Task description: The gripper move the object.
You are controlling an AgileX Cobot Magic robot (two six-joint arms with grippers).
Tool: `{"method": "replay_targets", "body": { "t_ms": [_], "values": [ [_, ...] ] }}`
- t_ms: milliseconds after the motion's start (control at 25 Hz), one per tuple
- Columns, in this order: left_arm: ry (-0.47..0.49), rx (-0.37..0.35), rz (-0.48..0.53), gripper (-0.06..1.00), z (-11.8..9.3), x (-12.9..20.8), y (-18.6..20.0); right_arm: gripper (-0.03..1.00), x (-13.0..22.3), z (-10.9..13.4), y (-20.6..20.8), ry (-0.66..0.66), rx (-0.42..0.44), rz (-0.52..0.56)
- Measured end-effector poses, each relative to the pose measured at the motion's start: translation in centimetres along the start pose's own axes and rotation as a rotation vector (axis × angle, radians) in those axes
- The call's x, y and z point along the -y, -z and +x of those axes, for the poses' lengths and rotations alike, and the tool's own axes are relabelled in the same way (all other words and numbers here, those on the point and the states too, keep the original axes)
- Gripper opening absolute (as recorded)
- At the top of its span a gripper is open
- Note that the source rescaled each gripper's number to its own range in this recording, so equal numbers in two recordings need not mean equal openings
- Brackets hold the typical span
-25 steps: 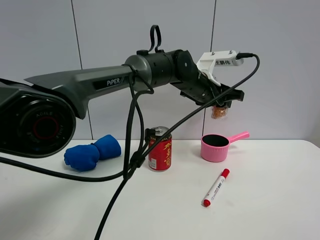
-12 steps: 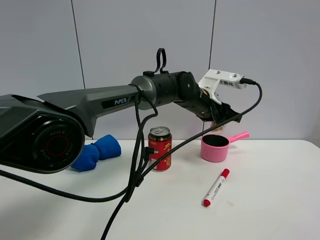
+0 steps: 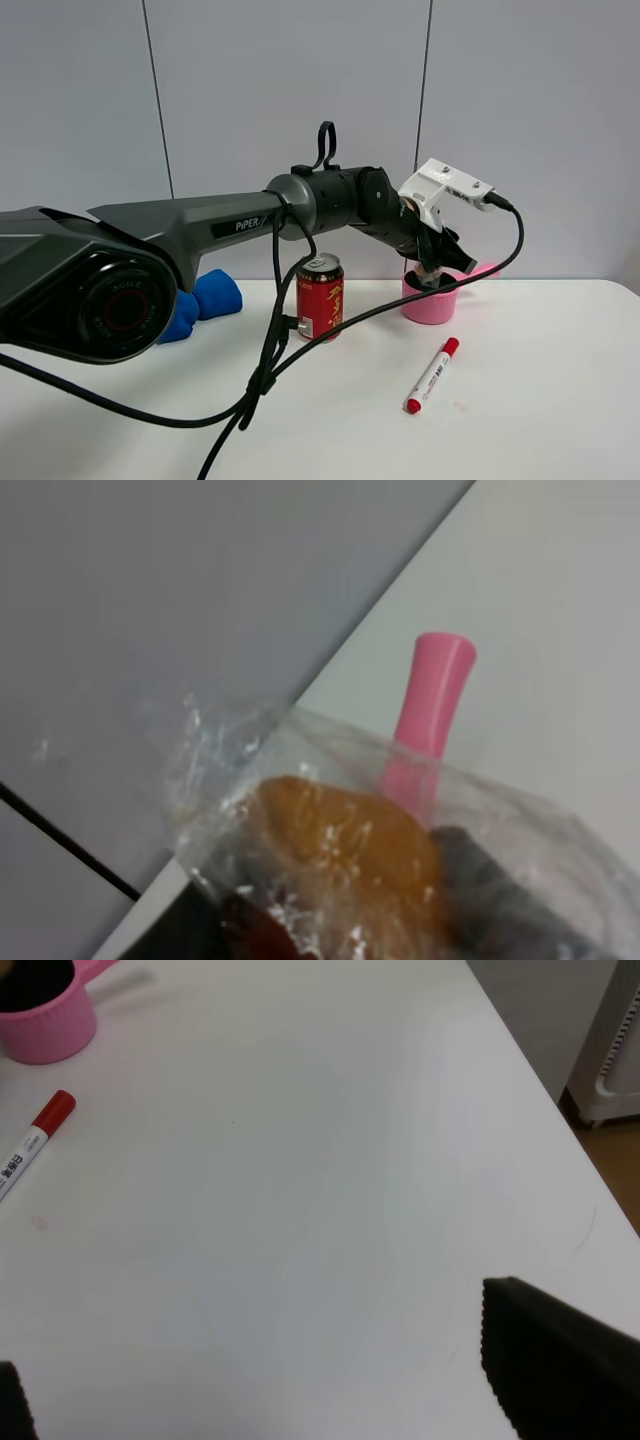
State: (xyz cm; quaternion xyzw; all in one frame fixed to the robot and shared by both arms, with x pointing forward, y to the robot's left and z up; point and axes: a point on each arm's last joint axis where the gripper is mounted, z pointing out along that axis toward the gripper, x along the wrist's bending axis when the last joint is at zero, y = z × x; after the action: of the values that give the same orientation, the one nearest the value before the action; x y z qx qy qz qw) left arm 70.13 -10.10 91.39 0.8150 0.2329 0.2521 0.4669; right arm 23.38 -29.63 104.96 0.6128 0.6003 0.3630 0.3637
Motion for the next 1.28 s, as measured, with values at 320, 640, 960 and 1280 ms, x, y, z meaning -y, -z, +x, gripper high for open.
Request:
{"method": "replay_targets", "body": {
  "t_ms": [320,640,960,1280],
  "values": [
    [-0.032,-0.010,-0.017,0.32,0.1,-0.1,-0.1,1.00,0.0,0.0,0.0,0.000,0.000,0.000],
    [-0.032,-0.007,-0.011,0.45,0.0,0.0,-0.1,1.00,0.0,0.0,0.0,0.000,0.000,0.000],
    [-0.145,0.045,0.172,0.64,0.9,-4.5,4.6,1.00,0.0,0.0,0.0,0.000,0.000,0.000],
    [-0.138,-0.011,0.440,0.64,3.3,-9.9,13.6,1.00,0.0,0.0,0.0,0.000,0.000,0.000]
  ]
}}
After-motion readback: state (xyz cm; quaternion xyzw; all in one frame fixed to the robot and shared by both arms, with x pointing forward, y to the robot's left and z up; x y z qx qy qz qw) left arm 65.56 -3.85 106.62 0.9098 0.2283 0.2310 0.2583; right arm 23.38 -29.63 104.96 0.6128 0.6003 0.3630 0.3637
